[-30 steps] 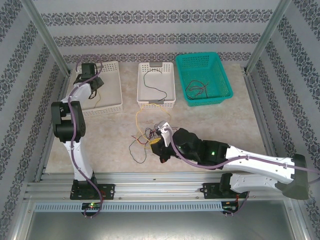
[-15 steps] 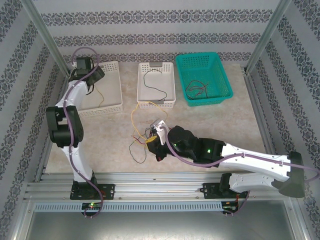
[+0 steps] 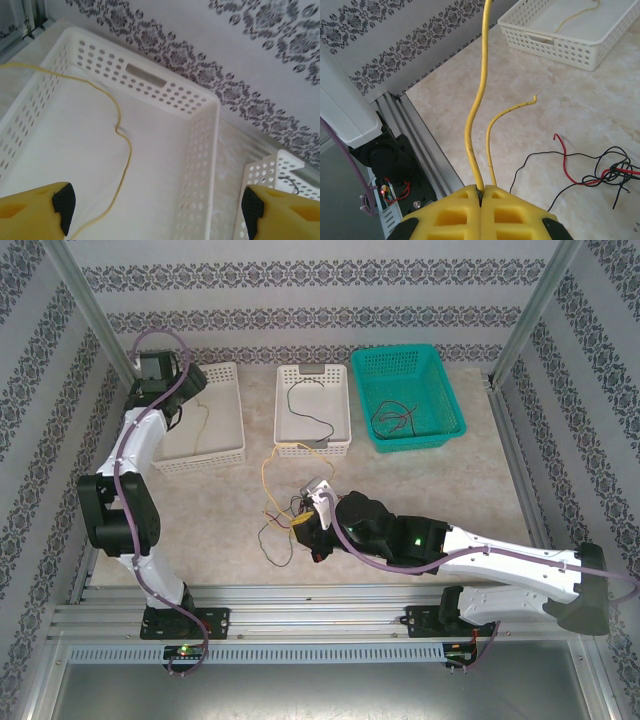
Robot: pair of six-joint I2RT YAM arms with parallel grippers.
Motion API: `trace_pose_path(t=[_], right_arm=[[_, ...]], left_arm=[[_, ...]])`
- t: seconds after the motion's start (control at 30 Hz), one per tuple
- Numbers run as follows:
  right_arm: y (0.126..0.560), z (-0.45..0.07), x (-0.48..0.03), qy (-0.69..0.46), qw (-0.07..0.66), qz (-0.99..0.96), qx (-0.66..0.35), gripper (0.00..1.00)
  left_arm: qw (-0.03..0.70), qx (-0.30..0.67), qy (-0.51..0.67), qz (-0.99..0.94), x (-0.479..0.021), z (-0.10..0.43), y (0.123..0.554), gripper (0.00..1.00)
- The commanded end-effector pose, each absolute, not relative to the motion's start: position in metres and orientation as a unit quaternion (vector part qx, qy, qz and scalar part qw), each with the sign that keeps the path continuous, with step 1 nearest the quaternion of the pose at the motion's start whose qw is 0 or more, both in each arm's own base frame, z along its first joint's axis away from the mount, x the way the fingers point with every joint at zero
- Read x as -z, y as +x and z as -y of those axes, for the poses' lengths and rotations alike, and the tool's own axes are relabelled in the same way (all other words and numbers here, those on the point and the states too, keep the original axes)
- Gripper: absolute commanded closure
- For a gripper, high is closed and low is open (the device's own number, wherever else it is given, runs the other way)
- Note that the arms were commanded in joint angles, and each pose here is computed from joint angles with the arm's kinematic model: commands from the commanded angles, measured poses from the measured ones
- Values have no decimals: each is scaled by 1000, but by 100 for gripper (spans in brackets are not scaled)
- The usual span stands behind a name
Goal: Untangle the cables
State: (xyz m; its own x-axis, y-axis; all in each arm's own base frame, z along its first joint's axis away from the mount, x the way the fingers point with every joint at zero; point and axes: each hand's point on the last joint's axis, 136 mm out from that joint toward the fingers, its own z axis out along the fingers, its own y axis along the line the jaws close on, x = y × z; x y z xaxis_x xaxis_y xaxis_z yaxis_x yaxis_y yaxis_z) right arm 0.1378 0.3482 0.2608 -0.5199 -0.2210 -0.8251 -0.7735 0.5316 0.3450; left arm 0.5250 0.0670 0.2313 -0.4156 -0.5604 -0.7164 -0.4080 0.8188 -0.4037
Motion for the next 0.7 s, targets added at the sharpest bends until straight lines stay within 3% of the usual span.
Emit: trace_pose_path(t=[0.0, 0.3, 0.67], right_arm=[[134, -350, -280, -311, 384, -778, -389, 100], [172, -368, -296, -308, 361, -782, -406, 100], [238, -472, -308, -353, 236, -779, -461, 100]], left_arm=[[484, 98, -295, -818, -259, -65, 511, 13], [553, 156, -313, -756, -342, -52, 435, 10], [619, 66, -336, -707, -371, -71, 274, 1]])
